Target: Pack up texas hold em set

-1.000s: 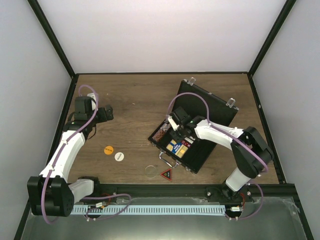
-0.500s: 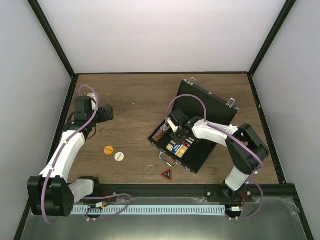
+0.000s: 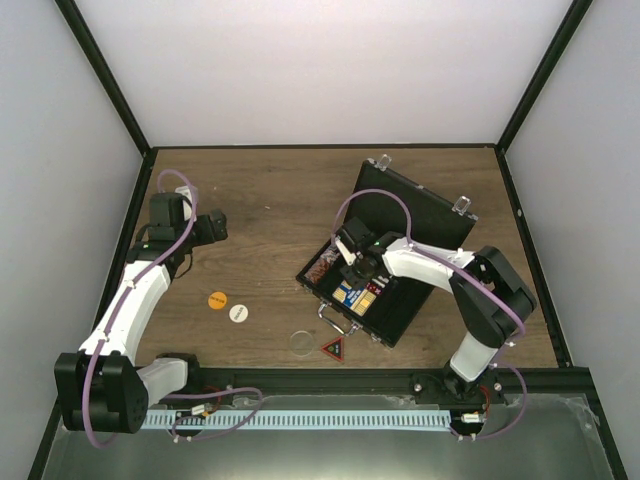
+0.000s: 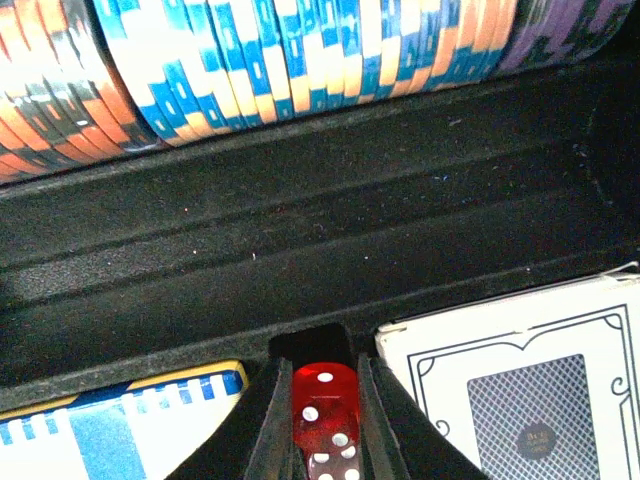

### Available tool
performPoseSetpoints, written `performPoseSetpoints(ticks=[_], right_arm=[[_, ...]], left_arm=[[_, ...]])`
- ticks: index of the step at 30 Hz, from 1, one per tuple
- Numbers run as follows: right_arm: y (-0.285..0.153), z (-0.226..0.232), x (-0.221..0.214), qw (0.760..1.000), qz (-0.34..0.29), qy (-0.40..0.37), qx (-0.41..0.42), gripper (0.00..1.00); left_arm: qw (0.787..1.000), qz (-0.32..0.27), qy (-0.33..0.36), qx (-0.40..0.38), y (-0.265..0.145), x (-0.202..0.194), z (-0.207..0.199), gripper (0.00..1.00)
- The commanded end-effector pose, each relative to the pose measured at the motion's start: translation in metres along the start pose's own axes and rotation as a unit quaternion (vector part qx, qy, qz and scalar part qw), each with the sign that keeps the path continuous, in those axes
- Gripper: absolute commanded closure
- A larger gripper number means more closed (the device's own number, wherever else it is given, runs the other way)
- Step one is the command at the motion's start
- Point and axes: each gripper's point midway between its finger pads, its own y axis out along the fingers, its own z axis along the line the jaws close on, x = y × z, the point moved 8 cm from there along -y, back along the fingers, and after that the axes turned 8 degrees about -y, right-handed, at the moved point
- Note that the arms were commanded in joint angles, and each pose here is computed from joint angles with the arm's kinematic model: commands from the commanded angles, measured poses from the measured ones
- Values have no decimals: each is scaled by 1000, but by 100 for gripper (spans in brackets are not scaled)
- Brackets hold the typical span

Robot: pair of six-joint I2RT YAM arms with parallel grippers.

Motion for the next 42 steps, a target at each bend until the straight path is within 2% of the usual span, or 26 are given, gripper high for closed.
performPoseSetpoints(ticks=[1, 10, 20, 25, 42], right_arm=[[11, -5, -16, 998, 58, 9, -23, 94], [12, -5, -17, 998, 62, 11, -23, 91], [9, -6, -15, 998, 55, 14, -25, 75], [6, -7, -14, 998, 49, 16, -27, 71], [-28, -9, -2, 999, -18, 31, -23, 71]], left_arm=[[1000, -3, 5, -8, 1, 1, -2, 0], [1000, -2, 5, -10, 1, 0, -2, 0], [1000, 0, 5, -11, 1, 0, -2, 0], [1000, 1, 6, -11, 2, -1, -2, 0], [1000, -1, 5, -7, 1, -1, -1, 0]])
